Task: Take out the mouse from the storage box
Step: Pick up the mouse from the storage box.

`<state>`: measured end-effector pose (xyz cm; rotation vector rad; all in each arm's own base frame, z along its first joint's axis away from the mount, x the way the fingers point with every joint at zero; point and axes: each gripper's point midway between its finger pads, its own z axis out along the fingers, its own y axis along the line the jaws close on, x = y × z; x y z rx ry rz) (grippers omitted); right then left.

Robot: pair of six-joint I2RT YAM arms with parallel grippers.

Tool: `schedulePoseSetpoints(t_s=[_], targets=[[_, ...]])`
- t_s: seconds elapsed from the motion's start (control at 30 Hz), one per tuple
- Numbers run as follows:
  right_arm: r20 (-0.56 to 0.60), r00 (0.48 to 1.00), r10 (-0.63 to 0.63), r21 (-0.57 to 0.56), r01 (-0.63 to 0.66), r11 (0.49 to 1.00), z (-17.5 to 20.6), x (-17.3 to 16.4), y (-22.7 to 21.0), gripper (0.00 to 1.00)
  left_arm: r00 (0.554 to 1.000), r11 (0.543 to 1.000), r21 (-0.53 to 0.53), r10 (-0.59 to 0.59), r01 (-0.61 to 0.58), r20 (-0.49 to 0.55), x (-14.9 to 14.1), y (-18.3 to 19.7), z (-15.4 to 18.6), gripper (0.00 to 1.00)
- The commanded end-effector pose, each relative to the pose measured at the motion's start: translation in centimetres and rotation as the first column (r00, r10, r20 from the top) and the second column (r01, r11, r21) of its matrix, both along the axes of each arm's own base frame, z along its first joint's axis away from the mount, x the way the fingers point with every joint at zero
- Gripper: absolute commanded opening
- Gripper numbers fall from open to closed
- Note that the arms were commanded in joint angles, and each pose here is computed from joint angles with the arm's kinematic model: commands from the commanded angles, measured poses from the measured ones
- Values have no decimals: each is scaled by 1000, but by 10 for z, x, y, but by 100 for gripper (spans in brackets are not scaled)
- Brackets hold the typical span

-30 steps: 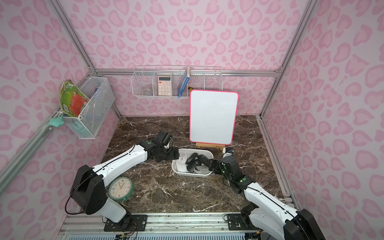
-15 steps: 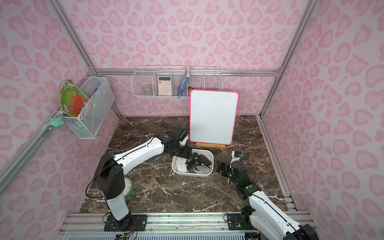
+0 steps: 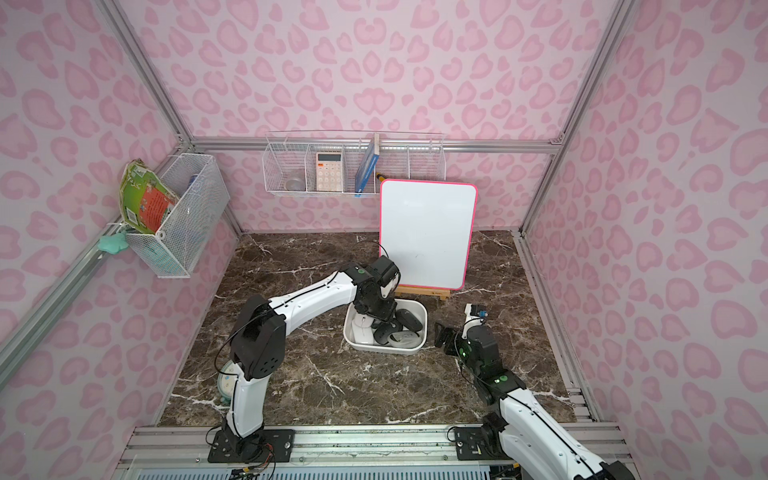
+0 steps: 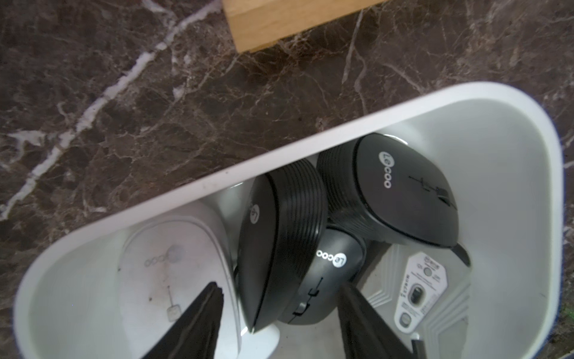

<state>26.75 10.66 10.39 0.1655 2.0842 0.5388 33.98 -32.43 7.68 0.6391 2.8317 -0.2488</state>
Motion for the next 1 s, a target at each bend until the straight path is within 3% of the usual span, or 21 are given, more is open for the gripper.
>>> schedulePoseSetpoints(t_s=[0.0,0.43,0.97], targets=[[26,1000,6,-1,-6,1000,4,2,0,96,1000,999,43,-16,16,-8,0,1,-8,61],[26,1000,8,1,-8,1000,4,3,0,96,999,992,128,15,-20,45,11,4,-21,30],[29,1000,2,11,-3,1000,8,2,0,96,983,993,85,67,-82,169,13,13,12,15]])
